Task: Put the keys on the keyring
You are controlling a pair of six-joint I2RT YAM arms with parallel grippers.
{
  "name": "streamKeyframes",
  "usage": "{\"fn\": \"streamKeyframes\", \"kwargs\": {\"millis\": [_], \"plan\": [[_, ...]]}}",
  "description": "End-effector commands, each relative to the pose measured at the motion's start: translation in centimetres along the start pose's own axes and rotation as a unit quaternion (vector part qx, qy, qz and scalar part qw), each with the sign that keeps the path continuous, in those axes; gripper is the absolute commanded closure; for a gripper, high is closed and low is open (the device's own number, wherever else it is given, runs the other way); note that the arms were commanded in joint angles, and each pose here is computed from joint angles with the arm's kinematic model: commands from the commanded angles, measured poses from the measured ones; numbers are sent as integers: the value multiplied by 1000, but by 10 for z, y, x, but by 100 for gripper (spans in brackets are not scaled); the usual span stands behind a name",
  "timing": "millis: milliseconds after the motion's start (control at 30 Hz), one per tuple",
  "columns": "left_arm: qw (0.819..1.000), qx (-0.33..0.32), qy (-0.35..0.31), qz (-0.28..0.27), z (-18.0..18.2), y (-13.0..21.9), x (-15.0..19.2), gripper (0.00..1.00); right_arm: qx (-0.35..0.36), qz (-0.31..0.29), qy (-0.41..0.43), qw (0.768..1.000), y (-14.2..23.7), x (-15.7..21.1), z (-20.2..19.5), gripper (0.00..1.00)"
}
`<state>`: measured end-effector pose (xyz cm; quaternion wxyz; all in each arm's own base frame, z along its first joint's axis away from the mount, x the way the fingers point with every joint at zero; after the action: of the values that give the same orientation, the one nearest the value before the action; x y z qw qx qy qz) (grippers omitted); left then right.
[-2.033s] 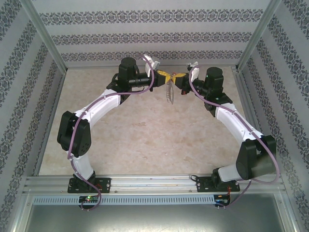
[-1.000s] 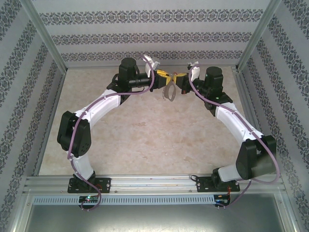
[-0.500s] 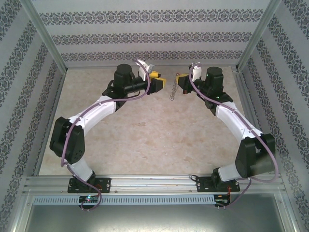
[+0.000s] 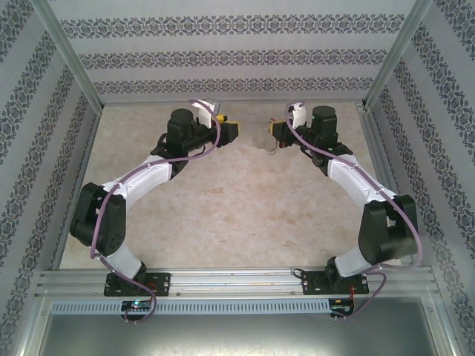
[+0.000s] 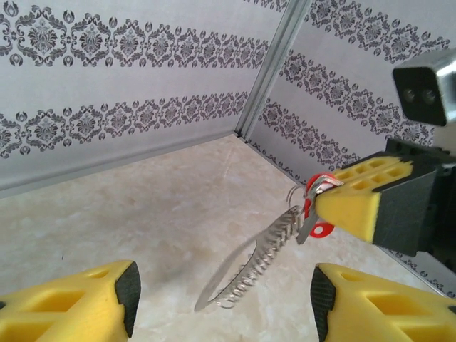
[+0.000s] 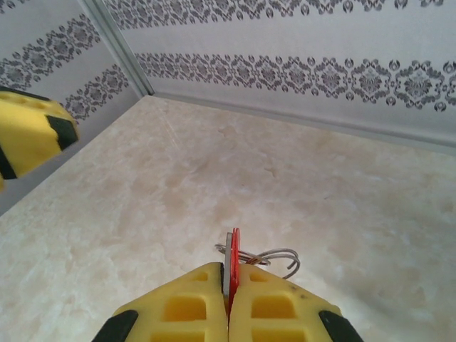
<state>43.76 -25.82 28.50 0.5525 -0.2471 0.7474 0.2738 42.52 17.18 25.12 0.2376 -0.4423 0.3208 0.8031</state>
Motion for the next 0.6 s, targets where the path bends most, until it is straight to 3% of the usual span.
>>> {"fn": "streamKeyframes", "kwargs": {"millis": [0, 333, 567], "plan": [[999, -5, -5, -41, 0, 11, -24, 35, 12, -6, 10, 1000, -3, 0, -12, 100], [999, -5, -2, -34, 3, 9, -20, 30, 25, 2, -9, 1000, -26, 1, -41, 100], [1000, -7, 3, -28, 7, 5, -15, 16, 21, 1, -19, 1000, -42, -6, -51, 100]]}}
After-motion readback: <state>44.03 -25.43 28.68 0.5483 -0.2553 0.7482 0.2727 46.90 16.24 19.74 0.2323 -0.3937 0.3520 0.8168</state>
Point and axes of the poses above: each hand's point on the last joint's axis, 136 mm out from that joint toward the fingers, its own y axis back along the fingers, its own z axis along the line the jaws close on, x = y × z, the point moved 1 cm from there along y, back along the fingers, and after that the axes turned 5 degrees about -y, right-handed, at the moved point
